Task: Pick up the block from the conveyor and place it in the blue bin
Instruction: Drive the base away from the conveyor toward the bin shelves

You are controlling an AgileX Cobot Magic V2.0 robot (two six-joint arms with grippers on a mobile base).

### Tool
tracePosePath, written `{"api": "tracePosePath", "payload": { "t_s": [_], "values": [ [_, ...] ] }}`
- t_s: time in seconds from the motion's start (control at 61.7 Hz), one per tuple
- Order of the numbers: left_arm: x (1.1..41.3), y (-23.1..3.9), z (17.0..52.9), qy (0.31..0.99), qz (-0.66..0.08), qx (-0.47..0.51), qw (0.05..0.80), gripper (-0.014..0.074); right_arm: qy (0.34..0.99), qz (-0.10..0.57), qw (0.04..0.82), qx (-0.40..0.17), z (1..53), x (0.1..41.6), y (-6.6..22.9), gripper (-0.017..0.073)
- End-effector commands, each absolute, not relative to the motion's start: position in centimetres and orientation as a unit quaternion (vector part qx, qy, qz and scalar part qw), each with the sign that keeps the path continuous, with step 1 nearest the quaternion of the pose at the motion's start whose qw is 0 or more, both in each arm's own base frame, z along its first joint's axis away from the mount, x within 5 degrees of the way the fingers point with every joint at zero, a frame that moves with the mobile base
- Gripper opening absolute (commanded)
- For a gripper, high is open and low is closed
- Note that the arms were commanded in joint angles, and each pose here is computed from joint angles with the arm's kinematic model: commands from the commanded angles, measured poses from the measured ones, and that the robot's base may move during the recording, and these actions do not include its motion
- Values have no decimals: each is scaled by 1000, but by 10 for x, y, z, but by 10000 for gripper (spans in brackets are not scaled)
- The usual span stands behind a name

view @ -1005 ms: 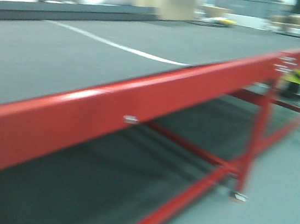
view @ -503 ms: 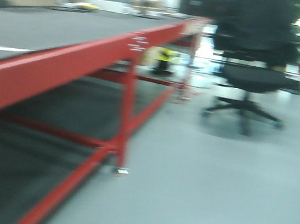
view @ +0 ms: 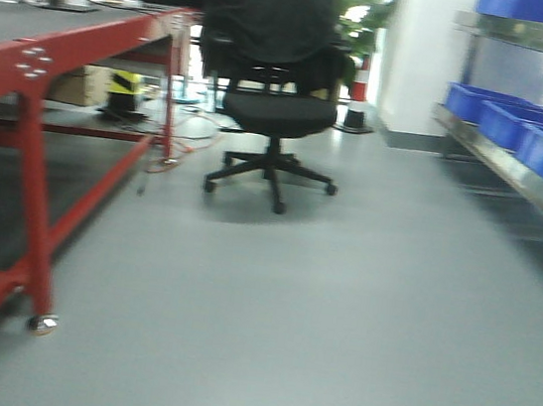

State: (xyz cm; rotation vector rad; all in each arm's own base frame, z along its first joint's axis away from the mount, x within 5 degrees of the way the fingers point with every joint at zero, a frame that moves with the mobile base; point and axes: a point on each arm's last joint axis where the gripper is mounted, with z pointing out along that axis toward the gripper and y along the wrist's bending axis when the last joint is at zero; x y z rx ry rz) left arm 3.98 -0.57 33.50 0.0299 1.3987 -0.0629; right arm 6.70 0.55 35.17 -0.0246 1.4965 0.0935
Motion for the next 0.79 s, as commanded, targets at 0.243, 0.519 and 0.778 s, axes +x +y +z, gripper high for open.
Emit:
{"api": "tracePosePath", "payload": {
  "t_s": [0.243, 0.519, 0.778],
  "values": [
    [39, -6, 336, 637, -33, 13, 770, -111, 670, 39, 741, -14, 356, 65, 5, -162],
    [39, -6, 336, 637, -33, 13, 770, -111, 670, 39, 741, -14, 356, 65, 5, -162],
    [39, -6, 336, 637, -33, 13, 770, -111, 670, 39, 741, -14, 356, 65, 5, -162]
  ]
}}
